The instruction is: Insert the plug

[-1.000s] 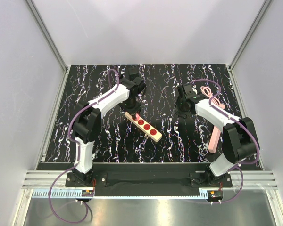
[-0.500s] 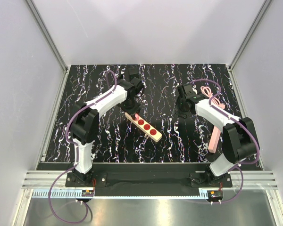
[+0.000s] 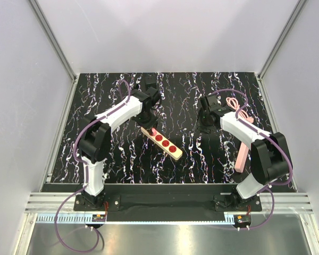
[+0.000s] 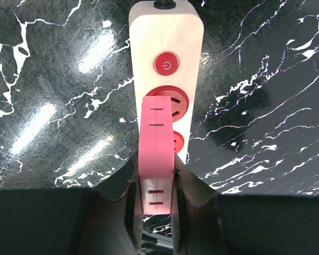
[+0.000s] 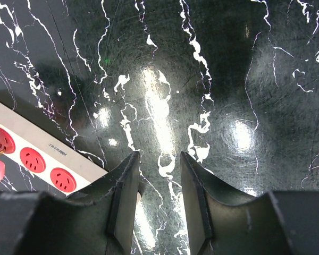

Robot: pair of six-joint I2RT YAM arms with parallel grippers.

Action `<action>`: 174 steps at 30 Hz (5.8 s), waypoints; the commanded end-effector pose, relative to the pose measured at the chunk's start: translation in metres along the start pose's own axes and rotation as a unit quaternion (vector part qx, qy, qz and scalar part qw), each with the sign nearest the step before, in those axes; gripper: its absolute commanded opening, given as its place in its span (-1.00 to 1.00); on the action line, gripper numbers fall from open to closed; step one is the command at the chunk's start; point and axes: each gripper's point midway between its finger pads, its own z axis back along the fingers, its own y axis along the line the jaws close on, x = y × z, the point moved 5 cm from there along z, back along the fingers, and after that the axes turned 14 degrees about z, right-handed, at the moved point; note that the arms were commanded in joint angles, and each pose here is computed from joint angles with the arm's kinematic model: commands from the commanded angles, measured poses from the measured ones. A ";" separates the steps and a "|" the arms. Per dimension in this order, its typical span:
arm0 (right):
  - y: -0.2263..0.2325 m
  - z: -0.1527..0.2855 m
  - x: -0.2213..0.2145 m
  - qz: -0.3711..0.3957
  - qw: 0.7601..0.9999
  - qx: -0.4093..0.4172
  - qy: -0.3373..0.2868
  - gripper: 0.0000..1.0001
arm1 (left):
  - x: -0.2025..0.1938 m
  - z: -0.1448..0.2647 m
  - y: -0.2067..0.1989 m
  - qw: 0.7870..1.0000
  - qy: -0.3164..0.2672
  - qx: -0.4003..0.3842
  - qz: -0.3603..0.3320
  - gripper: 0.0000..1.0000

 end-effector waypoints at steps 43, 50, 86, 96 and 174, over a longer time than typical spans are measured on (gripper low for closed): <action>0.052 0.068 0.026 0.132 0.964 0.207 -0.100 0.14 | 0.010 0.076 -0.025 0.985 0.019 -0.151 -0.087 -1.00; 0.080 0.109 0.035 0.118 0.921 0.333 -0.161 0.50 | -0.027 0.188 -0.021 0.824 0.120 -0.458 -0.309 -1.00; 0.099 0.317 -0.024 0.328 0.580 0.677 -0.313 0.48 | -0.104 0.289 0.103 0.375 0.307 -0.681 -0.549 -1.00; 0.094 0.327 -0.035 0.330 0.567 0.689 -0.309 -0.79 | -0.105 0.282 0.098 0.384 0.307 -0.673 -0.552 -1.00; 0.098 0.214 0.007 0.185 0.825 0.505 -0.175 -1.00 | -0.097 0.223 0.070 0.503 0.251 -0.577 -0.593 0.61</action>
